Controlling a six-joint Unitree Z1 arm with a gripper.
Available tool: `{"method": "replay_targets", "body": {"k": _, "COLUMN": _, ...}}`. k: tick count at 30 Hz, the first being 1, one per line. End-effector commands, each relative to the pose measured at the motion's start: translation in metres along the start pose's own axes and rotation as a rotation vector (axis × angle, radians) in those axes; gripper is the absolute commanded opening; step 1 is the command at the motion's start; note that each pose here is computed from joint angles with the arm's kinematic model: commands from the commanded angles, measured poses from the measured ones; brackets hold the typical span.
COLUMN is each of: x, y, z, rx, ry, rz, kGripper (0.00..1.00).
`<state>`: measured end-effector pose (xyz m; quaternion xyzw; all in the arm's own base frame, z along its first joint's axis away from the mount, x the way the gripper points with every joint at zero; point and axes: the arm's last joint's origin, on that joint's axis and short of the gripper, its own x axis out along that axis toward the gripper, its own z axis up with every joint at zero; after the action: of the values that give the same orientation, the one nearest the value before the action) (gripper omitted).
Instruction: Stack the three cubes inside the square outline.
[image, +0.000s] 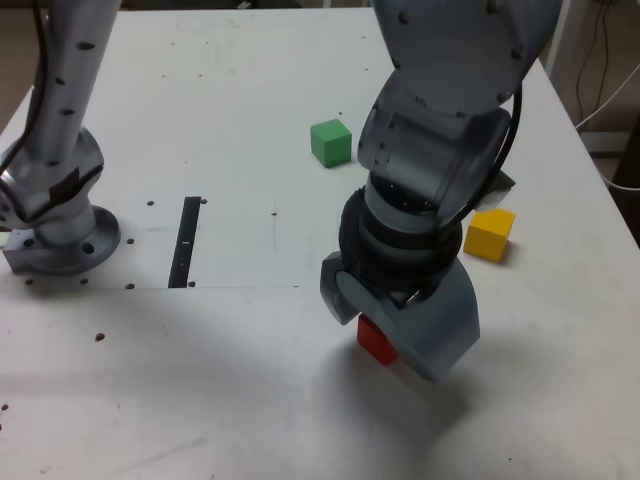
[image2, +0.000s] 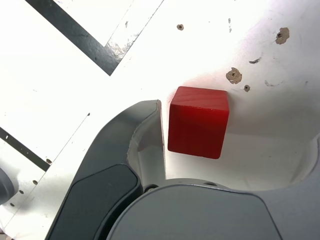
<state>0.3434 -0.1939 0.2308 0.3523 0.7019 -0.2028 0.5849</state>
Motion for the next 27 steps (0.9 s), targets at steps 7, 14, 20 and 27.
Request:
{"method": "replay_targets", "body": {"k": 7, "x": 0.011, "y": 0.001, "z": 0.006, "rx": -0.002, "ry": 0.01, "rz": -0.016, "kGripper": 0.97}}
{"method": "replay_targets", "body": {"k": 14, "x": 0.017, "y": 0.0, "z": 0.007, "rx": -0.001, "ry": 0.027, "rz": -0.03, "kGripper": 0.85}}
{"method": "replay_targets", "body": {"k": 20, "x": 0.019, "y": 0.0, "z": 0.005, "rx": -0.018, "ry": 0.046, "rz": -0.03, "kGripper": 0.67}}
{"method": "replay_targets", "body": {"k": 27, "x": 0.017, "y": 0.0, "z": 0.004, "rx": -0.041, "ry": 0.06, "rz": -0.013, "kGripper": 0.44}}
